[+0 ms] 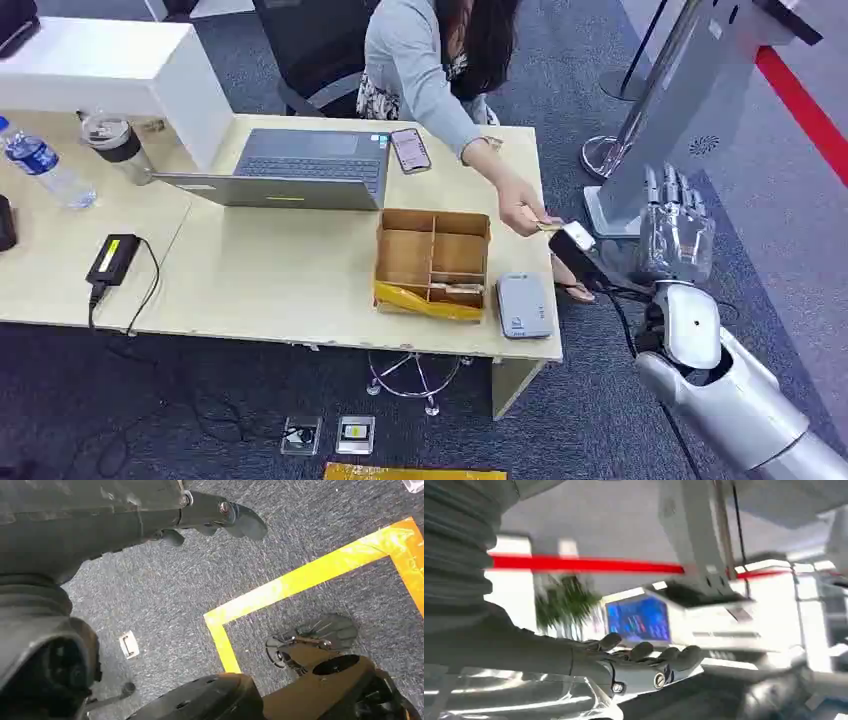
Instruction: Pass the card to the sensor for recognition and then transmit it.
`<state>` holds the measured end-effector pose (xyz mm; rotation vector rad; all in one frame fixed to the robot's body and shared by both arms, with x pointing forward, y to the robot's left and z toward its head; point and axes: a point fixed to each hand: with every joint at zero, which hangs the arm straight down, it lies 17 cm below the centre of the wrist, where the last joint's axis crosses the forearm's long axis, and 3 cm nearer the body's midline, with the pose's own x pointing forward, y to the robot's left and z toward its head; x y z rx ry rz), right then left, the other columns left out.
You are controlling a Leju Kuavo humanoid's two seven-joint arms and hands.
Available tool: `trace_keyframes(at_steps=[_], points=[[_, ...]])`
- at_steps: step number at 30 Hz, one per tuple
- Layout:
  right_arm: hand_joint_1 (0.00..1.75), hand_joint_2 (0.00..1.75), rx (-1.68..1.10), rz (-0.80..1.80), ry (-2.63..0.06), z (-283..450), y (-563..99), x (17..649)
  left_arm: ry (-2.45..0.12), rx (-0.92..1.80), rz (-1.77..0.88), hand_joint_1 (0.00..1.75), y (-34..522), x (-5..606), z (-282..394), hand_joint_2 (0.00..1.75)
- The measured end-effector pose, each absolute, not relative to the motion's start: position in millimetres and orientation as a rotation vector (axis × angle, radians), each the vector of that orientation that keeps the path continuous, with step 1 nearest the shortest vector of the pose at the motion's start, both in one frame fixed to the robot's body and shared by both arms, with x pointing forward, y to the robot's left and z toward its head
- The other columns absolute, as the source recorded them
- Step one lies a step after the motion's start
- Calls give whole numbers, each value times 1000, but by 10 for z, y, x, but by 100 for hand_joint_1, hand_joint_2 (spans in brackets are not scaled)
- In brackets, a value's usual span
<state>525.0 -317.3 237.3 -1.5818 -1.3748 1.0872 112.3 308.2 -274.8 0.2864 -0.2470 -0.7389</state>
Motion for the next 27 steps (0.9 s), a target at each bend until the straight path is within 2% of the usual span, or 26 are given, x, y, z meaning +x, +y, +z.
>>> trace_keyframes(at_steps=[17, 18, 19, 20, 27], points=[[0, 175, -1610, 1295, -1578, 2497, -2056, 5206, -252, 277, -740, 0, 3044, 1137, -2746, 0], [52, 175, -1607, 1298, -1591, 2494, -2004, 5194, -252, 276, -741, 0, 3043, 1140, -2745, 0], [169, 175, -1603, 1298, -1599, 2491, -1978, 5188, -252, 276, -742, 0, 3043, 1144, -2744, 0], [175, 175, -1598, 1302, -1605, 2482, -1943, 5180, -253, 276, -743, 0, 3042, 1150, -2743, 0], [175, 175, -1536, 1306, -1652, 2376, -1761, 5139, -251, 273, -752, 0, 3036, 1183, -2738, 0]])
